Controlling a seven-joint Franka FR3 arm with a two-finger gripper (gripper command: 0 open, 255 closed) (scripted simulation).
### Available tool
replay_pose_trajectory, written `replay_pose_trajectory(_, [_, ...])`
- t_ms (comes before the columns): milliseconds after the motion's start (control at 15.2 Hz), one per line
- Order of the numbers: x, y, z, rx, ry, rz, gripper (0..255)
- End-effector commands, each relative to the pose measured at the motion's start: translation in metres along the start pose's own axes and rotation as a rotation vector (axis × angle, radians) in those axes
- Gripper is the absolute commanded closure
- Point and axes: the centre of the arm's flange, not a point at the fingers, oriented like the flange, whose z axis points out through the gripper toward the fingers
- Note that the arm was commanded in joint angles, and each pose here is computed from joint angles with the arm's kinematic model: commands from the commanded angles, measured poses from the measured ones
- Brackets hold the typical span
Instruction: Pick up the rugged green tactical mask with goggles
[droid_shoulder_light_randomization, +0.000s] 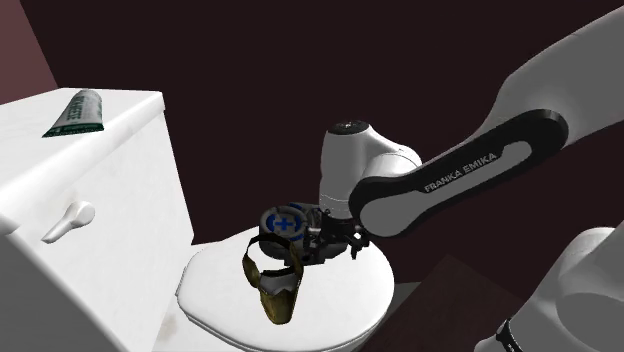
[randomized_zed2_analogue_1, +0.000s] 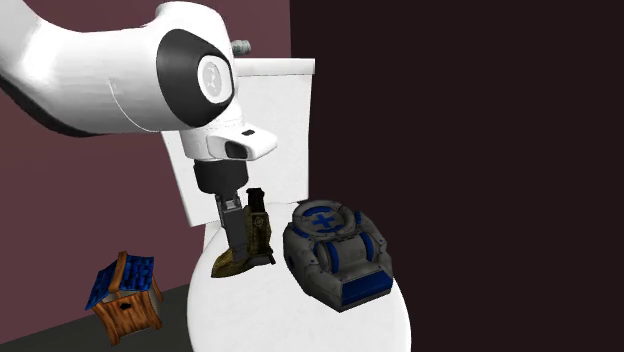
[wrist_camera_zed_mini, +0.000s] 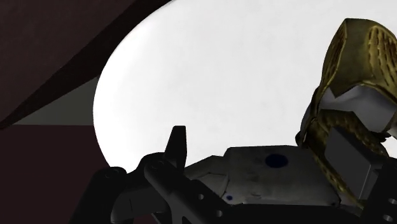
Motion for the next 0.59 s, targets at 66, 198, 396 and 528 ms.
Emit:
replay_pose_trajectory(66, [-0.002,-0.03,0.026,0.003,-0.001,0.042,0])
replay_pose_trajectory(198, [-0.003,-0.049,0.043,0.004,0.0,0.069,0])
replay_pose_trajectory(396, [-0.003,-0.079,0.069,0.005,0.0,0.108,0])
replay_pose_trajectory(528, [-0.003,-0.091,0.079,0.006,0.0,0.124,0])
